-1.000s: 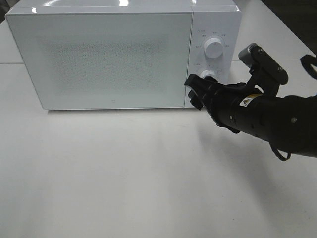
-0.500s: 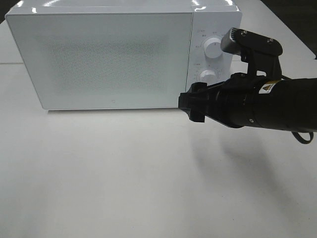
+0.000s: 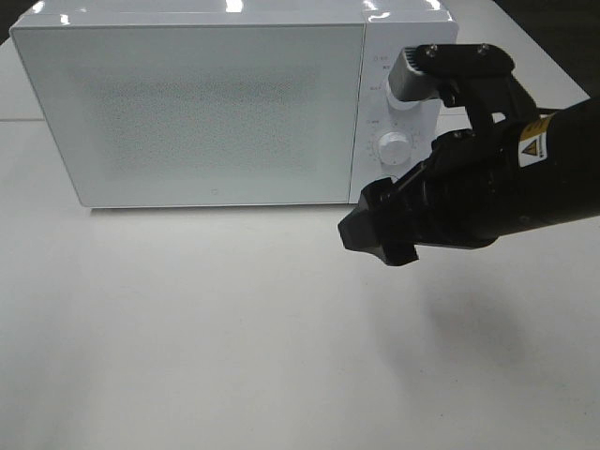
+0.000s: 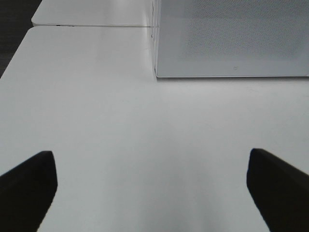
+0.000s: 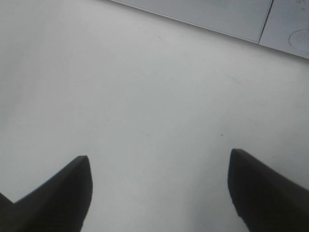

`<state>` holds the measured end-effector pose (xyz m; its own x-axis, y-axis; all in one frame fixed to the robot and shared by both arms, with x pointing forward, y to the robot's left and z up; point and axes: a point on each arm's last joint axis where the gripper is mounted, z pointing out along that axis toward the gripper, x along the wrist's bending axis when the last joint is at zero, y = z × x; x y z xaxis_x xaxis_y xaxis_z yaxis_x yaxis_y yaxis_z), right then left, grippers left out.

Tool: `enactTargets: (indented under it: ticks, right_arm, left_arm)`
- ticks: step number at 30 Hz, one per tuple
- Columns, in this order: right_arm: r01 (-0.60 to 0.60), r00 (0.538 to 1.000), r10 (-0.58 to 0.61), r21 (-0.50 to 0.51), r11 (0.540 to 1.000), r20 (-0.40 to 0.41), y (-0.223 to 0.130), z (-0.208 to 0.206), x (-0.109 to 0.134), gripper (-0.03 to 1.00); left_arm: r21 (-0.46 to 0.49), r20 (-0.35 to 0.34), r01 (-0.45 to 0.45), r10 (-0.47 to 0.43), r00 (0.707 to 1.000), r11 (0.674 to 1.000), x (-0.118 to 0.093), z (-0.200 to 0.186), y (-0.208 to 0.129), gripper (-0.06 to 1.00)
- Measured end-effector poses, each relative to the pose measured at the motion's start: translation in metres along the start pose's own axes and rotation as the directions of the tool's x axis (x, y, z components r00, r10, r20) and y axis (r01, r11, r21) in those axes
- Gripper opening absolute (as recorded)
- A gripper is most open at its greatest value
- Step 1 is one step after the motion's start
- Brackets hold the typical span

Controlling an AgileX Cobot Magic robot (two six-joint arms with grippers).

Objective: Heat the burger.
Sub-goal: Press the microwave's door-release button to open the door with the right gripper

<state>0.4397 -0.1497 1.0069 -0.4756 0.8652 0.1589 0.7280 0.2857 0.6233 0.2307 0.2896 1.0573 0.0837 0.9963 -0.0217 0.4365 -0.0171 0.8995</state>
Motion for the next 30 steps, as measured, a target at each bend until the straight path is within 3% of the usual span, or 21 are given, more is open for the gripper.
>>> enactTargets:
  ticks: [8,18,25,30]
  right_arm:
    - [0.079,0.988,-0.097,0.149,0.986,0.116,0.002,-0.04,-0.007,0.75]
    - [0.092,0.981,-0.116,0.152,0.984,0.157,-0.012,-0.094,-0.011,0.75]
    - [0.089,0.98,-0.105,0.101,0.991,0.167,-0.027,-0.133,-0.013,0.75]
    - [-0.005,0.977,-0.009,0.068,0.998,0.212,-0.044,-0.164,-0.024,0.75]
  left_arm:
    - [0.0,0.0,0.0,0.0,1.0,1.0,0.0,0.0,0.0,0.99]
    - [0.0,0.0,0.0,0.0,1.0,1.0,0.0,0.0,0.0,0.99]
    - [0.0,0.0,0.0,0.0,1.0,1.0,0.0,0.0,0.0,0.99]
    - [0.0,0.0,0.0,0.0,1.0,1.0,0.0,0.0,0.0,0.99]
